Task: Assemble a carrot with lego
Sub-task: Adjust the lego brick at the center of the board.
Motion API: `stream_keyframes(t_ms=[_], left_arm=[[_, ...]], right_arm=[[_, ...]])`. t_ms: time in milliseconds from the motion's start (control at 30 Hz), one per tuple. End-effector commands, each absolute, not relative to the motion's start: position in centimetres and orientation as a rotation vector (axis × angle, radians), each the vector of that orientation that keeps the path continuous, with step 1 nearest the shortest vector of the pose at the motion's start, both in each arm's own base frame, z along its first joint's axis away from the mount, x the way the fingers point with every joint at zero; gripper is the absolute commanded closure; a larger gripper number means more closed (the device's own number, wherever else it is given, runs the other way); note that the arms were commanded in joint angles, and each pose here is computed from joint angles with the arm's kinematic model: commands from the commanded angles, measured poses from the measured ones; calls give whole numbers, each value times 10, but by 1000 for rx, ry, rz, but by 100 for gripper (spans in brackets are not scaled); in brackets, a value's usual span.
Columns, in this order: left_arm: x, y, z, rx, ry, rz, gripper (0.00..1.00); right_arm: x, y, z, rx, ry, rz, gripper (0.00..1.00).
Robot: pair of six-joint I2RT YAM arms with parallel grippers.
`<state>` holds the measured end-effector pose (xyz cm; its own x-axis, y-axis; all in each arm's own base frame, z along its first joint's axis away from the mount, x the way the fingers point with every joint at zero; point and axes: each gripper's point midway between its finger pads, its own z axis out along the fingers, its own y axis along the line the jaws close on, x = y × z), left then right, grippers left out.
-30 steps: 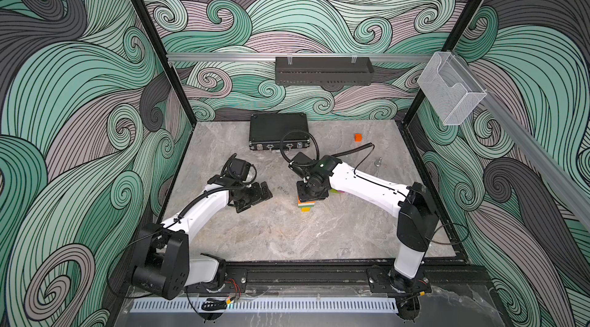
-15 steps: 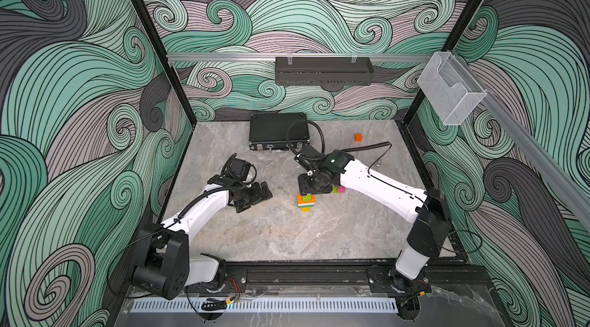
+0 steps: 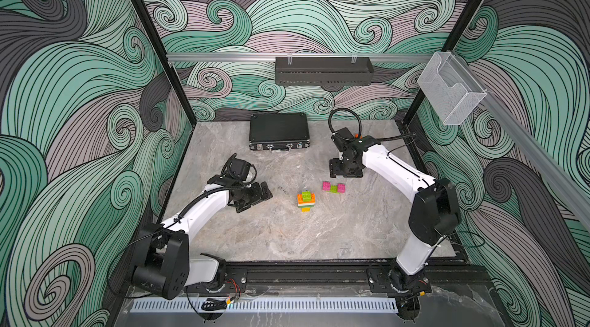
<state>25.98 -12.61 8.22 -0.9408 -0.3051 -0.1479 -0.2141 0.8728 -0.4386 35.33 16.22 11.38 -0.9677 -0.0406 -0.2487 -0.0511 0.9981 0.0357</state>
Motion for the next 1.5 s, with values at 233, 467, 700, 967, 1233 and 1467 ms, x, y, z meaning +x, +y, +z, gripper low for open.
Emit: stream_keyframes(t_ms=[233,467,700,967,1233,1467], left_arm=[[263,-122,86,-393,2830,-602,1],[264,-121,88,-389,2824,-597,1],[263,-121,89,-386,2823,-598,1],[263,-122,89,-390,2821,-605,1],[263,-122,89,-388,2821,-606,1],[263,-122,89,-389,2822,-605,1]], right_arm=[[391,176,64,-28,2917,277,23],[384,181,41,7,2957,335,23],[366,180,34,38,2987,370,23],[341,183,44,55,2981,411,23],[332,178,55,124,2922,433,26],[326,183,44,110,2967,467,32]])
